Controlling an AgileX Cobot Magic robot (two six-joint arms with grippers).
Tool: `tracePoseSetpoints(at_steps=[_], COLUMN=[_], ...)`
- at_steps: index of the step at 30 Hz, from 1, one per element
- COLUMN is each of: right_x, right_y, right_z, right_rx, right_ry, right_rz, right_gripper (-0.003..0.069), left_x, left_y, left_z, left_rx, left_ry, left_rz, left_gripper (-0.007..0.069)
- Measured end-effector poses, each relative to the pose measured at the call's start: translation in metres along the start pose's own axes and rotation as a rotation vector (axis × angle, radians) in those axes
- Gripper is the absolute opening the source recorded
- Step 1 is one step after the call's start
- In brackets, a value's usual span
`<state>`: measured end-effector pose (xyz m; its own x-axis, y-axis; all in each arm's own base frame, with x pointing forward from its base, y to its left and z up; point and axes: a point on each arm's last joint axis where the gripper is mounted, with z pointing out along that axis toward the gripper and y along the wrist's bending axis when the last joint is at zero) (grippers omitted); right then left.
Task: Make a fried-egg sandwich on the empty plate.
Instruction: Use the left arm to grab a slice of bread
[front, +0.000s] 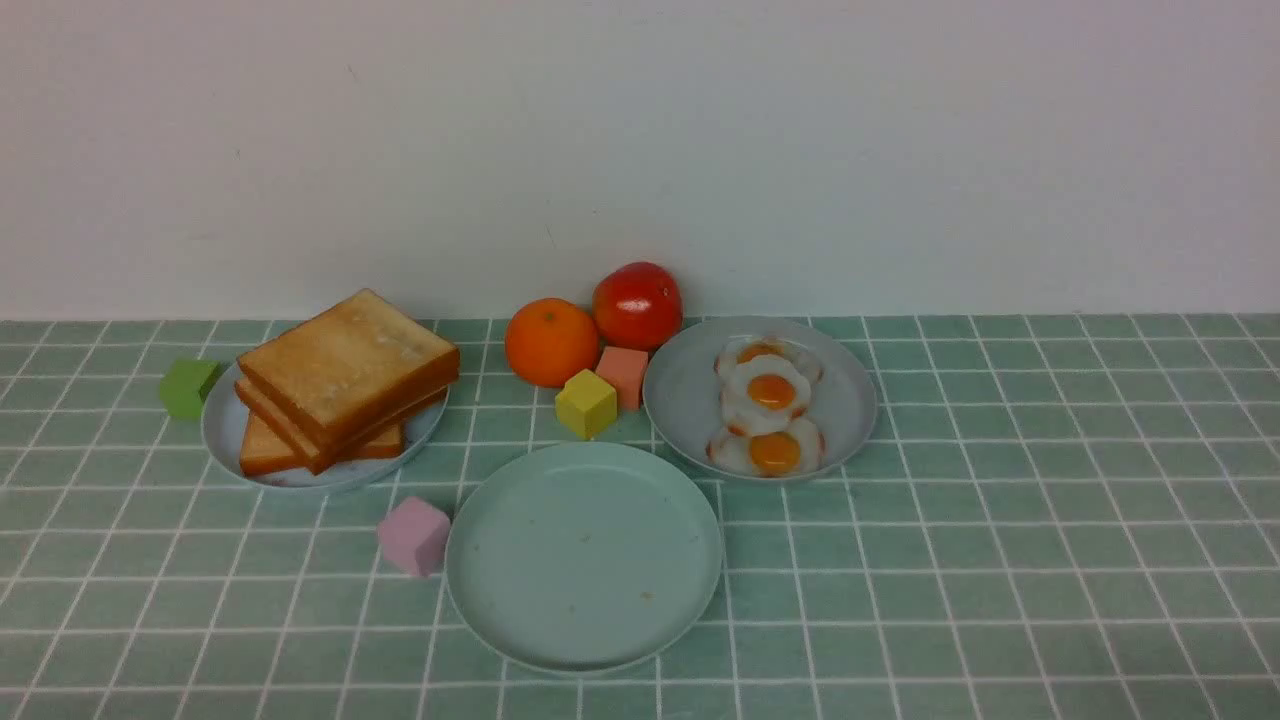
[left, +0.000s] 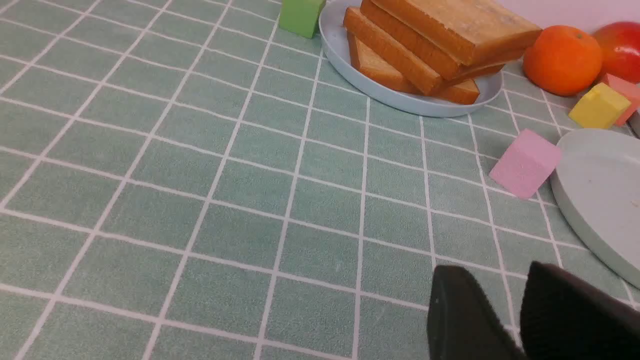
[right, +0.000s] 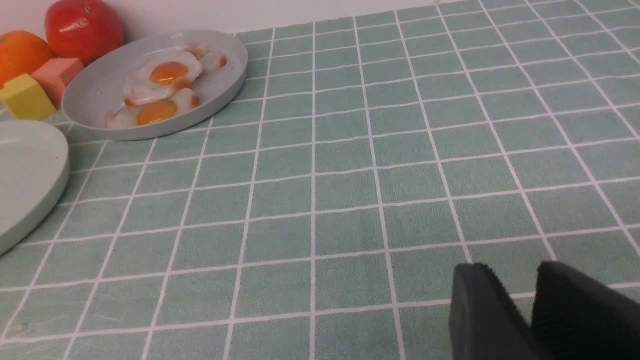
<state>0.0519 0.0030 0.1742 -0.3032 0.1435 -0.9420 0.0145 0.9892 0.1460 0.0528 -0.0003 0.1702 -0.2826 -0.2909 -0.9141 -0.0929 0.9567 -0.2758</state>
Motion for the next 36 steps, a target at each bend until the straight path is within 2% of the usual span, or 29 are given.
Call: tracePoseSetpoints(at_steps=[16,20,22,24,25,27,28,33,36], right_x=[0.0,0.0,0.0,0.0,0.0,0.0,0.0,0.0,0.0], right_y=[0.0,0.0,0.0,0.0,0.0,0.0,0.0,0.0,0.0], right_z=[0.0,0.0,0.0,0.0,0.0,0.0,0.0,0.0,0.0], right_rx=[0.0,0.0,0.0,0.0,0.0,0.0,0.0,0.0,0.0], right_ry=[0.0,0.0,0.0,0.0,0.0,0.0,0.0,0.0,0.0], right_rz=[0.0,0.0,0.0,0.0,0.0,0.0,0.0,0.0,0.0], right_gripper=[0.0209,0.0214,0.0217,0.0219,0.022,0.0223,0.0225,0.0232,0.0235], left_x=[0.0,-0.005,-0.012,-0.019,-0.02,-0.026,-0.029,-0.041,-0.064], left_y=[0.0,-0.002,-0.005,-0.008,-0.008,-0.009,-0.008,-0.012,-0.022], left_z=[0.0,0.0,-0.001,-0.002,-0.003,-0.004,-0.005,-0.011,-0.019], left_rx=[0.001,0.019,0.072,0.13,0.134,0.182,0.193,0.222,0.212], left_ry=[-0.002,-0.052,-0.129,-0.193,-0.198,-0.256,-0.281,-0.319,-0.294], left_rz=[0.0,-0.028,-0.178,-0.393,-0.404,-0.591,-0.629,-0.652,-0.521], left_gripper=[0.0218,0.0218,0.0218,0.022,0.022,0.0223,0.0223,0.0202,0.0127])
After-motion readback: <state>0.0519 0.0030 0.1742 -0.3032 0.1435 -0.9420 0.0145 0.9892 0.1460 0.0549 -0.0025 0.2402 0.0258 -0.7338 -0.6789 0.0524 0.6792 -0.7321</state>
